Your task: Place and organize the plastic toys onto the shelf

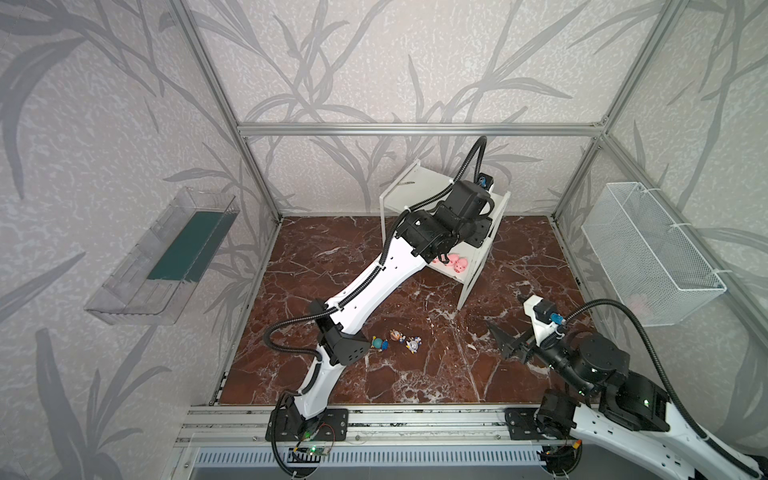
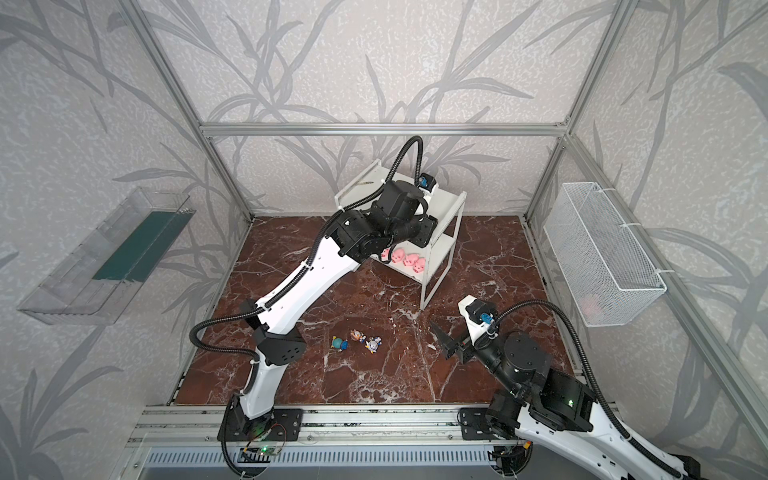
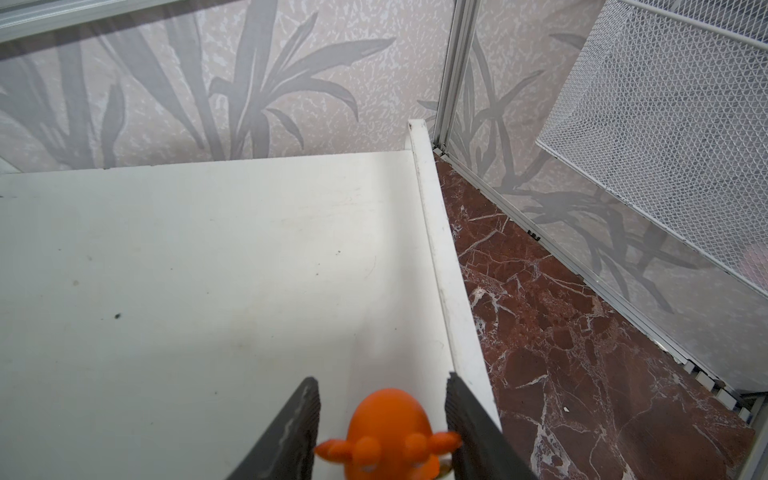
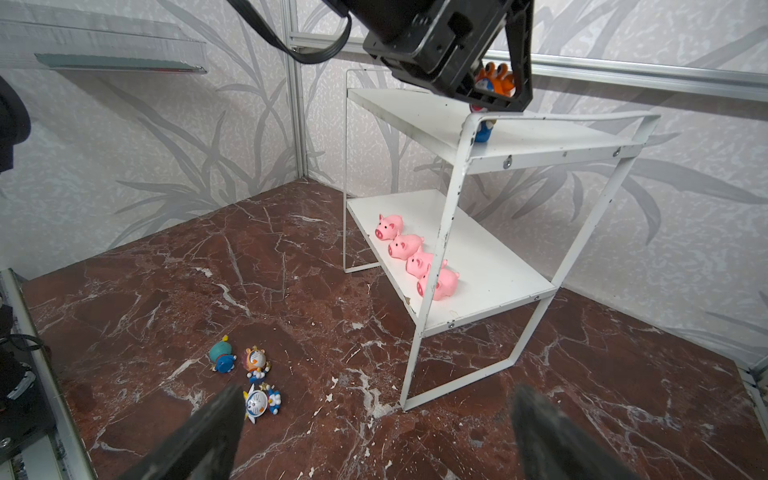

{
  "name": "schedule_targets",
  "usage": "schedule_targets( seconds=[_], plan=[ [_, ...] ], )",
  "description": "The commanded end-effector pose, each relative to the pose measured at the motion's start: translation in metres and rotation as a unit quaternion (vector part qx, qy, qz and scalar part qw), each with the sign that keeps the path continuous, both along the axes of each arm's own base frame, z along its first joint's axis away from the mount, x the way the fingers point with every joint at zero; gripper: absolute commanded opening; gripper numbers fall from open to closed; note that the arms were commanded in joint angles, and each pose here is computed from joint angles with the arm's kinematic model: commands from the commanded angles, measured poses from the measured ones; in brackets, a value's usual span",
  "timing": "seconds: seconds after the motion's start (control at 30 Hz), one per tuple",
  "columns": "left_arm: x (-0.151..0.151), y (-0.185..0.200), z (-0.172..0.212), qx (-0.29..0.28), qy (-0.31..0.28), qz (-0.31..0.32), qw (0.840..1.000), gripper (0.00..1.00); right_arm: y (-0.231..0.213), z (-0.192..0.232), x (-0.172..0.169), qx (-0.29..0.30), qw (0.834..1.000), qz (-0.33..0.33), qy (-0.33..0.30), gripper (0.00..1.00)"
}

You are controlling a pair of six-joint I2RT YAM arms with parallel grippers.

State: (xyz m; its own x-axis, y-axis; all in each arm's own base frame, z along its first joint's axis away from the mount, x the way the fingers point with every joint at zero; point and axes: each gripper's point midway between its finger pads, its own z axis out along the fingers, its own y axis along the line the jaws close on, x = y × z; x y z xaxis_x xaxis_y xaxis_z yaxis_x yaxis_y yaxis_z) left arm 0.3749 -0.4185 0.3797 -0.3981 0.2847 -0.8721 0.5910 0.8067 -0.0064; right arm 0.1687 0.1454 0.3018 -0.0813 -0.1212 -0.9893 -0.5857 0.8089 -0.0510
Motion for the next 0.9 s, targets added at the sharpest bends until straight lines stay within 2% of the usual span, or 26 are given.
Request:
schedule_targets(
  seconds=[0.0,0.47,0.77,0.87],
  plan=[
    [-0.001,-0.001,0.002,0.003,-0.003,-0.003,1.0,0.52,0.001,-0.001,-0.001,0.001,1.0,0.005,-0.001,0.99],
    [-0.004,0.001,0.011,-0.008,-0.007,-0.005,1.0,0.6,0.003,-0.002,-0.001,0.0,1.0,0.006,0.0,0.99],
    [-0.004,0.002,0.014,-0.013,-0.009,-0.005,1.0,0.58,0.002,-0.004,-0.001,0.0,1.0,0.007,0.001,0.99],
    [-0.004,0.001,0.016,-0.016,-0.009,-0.007,1.0,0.55,0.002,-0.004,-0.001,0.001,1.0,0.007,0.002,0.99]
  ],
)
